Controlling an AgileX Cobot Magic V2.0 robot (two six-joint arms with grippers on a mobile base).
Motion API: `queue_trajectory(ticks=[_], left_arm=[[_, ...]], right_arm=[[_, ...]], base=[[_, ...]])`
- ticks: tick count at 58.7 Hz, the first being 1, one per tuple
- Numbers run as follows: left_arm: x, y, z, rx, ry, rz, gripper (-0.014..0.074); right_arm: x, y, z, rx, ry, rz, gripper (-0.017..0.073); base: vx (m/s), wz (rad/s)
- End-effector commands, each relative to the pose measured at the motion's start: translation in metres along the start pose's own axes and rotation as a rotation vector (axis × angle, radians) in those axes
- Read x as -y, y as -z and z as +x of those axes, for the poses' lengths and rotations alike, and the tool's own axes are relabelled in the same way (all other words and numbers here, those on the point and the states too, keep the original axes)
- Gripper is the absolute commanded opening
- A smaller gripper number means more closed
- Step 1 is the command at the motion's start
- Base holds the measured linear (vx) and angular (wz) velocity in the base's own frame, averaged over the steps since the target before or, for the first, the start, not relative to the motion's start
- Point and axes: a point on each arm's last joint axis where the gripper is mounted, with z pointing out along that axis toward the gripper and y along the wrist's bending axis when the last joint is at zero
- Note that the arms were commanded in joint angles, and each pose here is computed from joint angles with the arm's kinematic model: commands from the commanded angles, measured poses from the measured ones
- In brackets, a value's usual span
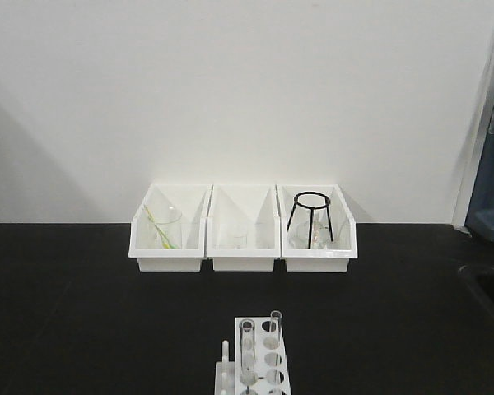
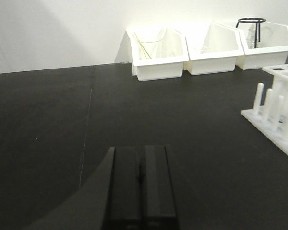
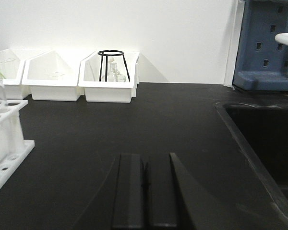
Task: Flip and reinsert test tube from rack
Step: 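Drive the base toward the white test-tube rack on the bench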
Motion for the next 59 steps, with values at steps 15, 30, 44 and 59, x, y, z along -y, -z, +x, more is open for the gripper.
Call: queue_trajectory(ticks=[15, 30, 44, 59], left_arm=[[0.001, 0.001, -0.009, 0.088, 0.014, 0.013, -0.0006], [0.001, 0.001, -0.009, 0.088, 0.014, 0.013, -0.0006], [0.001, 0.001, -0.009, 0.088, 0.014, 0.013, -0.0006], [0.001, 0.001, -0.009, 0.088, 0.014, 0.013, -0.0006]], right_arm=[[0.0, 0.001, -0.007, 0.093, 0.018, -0.002, -0.001], [0.0, 0.001, -0.007, 0.093, 0.018, -0.002, -0.001], [-0.001, 0.001, -0.009, 0.109, 0.017, -0.004, -0.001], [0.0, 0.017, -0.062, 0.449, -0.075, -0.033, -0.001]], base=[[0.19, -0.03], [0.07, -0.01], [0.01, 0.0], [0.0, 0.0]])
